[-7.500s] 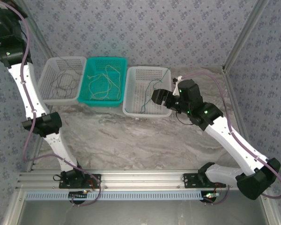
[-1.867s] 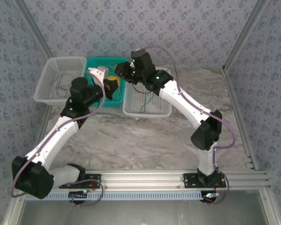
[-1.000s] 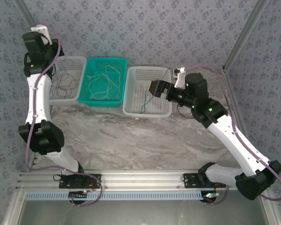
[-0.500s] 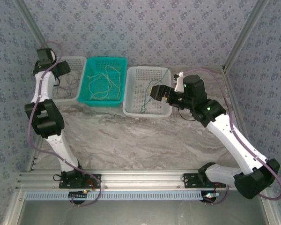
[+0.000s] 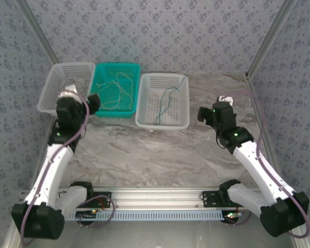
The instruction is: Untangle the cables
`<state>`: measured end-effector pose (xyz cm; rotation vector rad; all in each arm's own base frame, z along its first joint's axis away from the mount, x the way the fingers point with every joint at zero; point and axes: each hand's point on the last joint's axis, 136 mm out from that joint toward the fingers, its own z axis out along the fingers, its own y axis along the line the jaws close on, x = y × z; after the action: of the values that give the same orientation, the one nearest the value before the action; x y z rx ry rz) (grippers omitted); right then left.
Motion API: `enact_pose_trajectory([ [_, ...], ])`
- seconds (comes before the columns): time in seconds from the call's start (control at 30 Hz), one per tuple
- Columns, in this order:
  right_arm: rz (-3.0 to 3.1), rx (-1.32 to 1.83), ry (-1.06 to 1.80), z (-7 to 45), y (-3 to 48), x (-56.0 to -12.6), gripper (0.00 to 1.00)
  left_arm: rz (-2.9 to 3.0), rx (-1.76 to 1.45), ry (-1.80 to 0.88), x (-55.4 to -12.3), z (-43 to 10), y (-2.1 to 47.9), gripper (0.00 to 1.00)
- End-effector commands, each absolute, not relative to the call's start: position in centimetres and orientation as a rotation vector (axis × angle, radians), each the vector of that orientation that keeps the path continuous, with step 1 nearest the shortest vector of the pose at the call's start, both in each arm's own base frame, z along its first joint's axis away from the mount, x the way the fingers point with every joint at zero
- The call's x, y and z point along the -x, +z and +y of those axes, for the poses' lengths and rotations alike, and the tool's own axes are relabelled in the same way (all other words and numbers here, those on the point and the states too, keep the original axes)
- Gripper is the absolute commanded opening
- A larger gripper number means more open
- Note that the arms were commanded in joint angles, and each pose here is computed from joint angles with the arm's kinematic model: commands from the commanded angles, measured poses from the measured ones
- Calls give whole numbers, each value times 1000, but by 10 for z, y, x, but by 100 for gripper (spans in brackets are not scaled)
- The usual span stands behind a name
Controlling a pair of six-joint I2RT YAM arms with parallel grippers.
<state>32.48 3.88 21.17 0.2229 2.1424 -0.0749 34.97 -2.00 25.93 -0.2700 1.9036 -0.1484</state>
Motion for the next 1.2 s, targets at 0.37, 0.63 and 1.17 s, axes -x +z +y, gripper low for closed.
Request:
enact_pose_trajectory([
  [0.37,2083,-163,-279,-29,98,-389,100,1861,217,197,-369,34,120,99],
  [0.63,1982,-83,-28,-27,87,-389,100,1910,144,92,-391,26,93,99],
  [1.17,1985,-32,-75,-18,83,-391,100,1944,143,105,-395,26,90,99],
])
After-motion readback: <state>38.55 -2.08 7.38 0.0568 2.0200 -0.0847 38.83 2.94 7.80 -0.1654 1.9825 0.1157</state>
